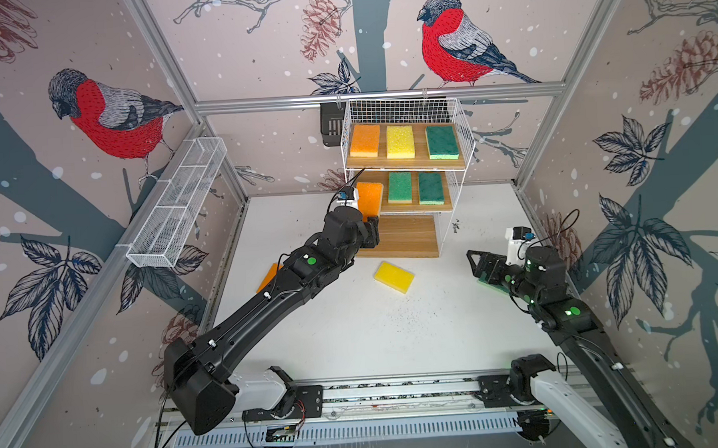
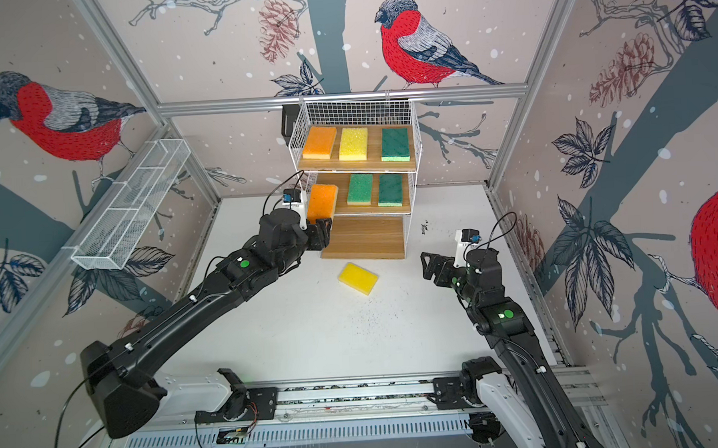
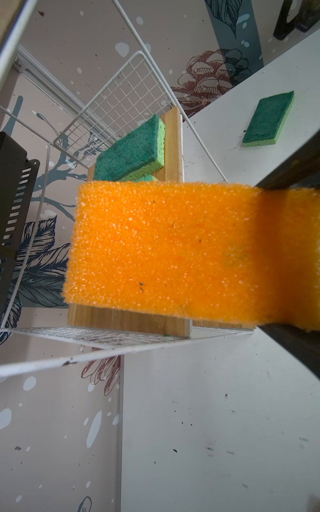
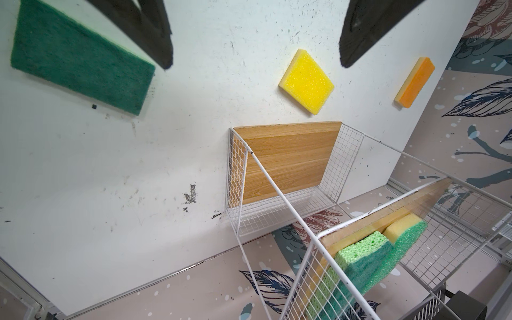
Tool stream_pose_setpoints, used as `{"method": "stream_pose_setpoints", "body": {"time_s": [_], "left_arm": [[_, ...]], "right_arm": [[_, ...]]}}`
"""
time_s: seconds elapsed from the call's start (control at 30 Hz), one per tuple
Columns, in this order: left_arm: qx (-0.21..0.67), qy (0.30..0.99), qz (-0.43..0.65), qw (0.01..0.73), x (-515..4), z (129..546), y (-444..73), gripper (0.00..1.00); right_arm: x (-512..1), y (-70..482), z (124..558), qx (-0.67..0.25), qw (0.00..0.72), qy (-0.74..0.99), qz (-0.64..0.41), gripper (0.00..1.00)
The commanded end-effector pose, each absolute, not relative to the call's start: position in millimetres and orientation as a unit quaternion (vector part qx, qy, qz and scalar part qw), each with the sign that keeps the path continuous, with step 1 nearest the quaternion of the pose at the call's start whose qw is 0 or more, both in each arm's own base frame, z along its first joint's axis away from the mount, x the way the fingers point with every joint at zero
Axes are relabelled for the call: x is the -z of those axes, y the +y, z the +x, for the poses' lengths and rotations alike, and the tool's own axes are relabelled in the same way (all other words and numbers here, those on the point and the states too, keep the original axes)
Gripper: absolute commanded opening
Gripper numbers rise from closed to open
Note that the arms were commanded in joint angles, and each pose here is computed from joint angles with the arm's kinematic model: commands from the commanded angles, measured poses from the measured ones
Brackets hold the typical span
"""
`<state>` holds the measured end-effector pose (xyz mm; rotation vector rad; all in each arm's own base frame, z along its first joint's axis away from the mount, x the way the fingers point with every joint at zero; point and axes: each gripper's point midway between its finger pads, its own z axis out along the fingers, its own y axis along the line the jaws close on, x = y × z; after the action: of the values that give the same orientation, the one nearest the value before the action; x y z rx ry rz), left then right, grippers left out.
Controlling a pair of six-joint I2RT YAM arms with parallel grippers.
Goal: Place and organize the cleaning sponges onto the shelf
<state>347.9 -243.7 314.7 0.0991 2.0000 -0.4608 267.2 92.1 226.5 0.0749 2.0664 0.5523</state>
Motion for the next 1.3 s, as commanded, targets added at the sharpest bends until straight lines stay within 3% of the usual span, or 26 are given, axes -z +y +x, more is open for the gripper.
{"method": "stream_pose_setpoints", "body": {"time_s": [0.0,0.8,1.27], "left_arm": [[0.205,0.813,0.03,0.544,-331.8,358.0,-250.0,0.64],[0.16,0.791,0.004,0.59,-326.9,399.6,-258.8,0.65],[0.145,0.809,0.007,0.57,-309.4,419.5,-262.3,0.65]], "right_arm": [[-233.3,95.7,267.9,-0.229,0.489,0.842,0.013,0.93],[-239.5,103.0,280.2,-0.25,0.492,0.834,0.021,0.94],[-241.9,105.4,283.3,-0.254,0.492,0.832,0.02,0.94]]}}
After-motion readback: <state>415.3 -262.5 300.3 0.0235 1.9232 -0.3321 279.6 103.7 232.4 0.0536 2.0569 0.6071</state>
